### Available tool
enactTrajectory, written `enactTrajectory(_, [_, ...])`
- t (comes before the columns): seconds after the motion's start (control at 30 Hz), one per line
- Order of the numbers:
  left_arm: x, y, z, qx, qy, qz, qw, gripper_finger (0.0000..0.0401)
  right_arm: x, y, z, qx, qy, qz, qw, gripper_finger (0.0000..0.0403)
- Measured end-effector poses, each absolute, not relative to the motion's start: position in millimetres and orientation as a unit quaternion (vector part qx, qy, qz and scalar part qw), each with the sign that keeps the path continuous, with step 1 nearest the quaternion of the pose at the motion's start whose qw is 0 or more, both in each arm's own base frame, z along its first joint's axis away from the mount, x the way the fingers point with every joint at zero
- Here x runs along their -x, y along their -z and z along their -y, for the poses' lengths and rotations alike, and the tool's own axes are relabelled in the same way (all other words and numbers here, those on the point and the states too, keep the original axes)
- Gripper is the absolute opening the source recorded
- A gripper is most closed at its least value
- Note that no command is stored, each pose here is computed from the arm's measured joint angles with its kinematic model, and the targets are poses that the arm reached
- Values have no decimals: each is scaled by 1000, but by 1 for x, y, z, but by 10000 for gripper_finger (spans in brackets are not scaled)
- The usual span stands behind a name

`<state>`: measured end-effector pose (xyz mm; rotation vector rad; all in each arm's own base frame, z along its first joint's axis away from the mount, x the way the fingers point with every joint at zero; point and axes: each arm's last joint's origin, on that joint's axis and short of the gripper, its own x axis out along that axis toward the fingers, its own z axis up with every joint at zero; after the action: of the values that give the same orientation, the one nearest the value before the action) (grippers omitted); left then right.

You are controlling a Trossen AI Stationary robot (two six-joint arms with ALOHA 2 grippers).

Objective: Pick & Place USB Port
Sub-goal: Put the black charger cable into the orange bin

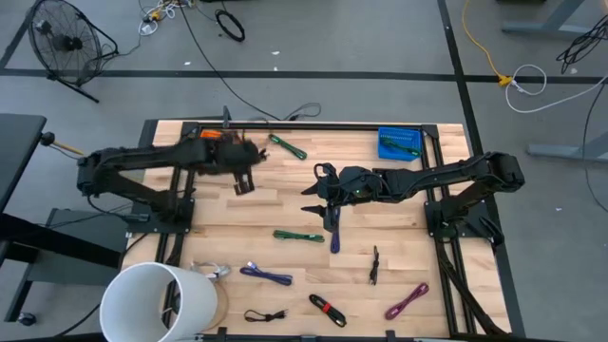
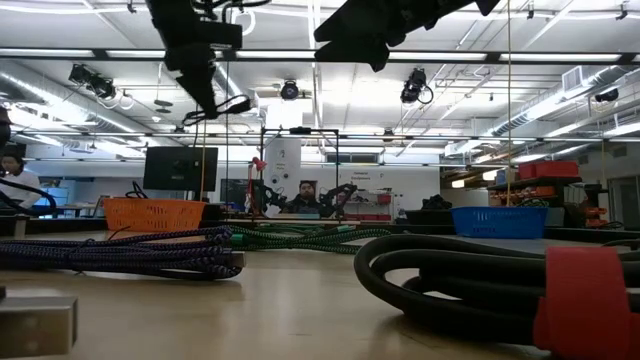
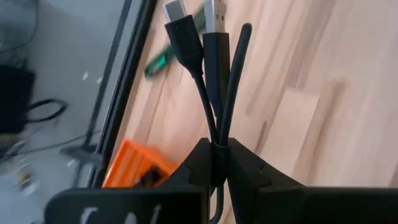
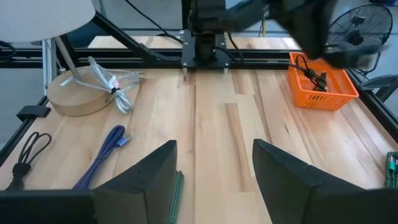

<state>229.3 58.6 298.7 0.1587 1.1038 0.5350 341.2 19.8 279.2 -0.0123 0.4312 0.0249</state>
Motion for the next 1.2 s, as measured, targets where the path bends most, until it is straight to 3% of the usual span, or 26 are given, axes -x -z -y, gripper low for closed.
enactTrajectory(0.17, [-222, -304, -89, -34, -260, -494, 829, 27, -341, -279, -20, 6, -13, -214, 977, 212])
enactTrajectory(0.57, [-195, -292, -136, 34, -340, -517, 785, 27, -341, -279, -20, 10, -13, -218, 976, 212])
enactTrajectory(1.0, [-183, -289, -153, 68, -421, -515, 744, 27, -341, -278, -20, 11, -13, -218, 976, 212])
enactTrajectory(1.2, [-191, -285, -148, 96, -405, -509, 754, 27, -341, -278, -20, 11, -13, -220, 975, 212])
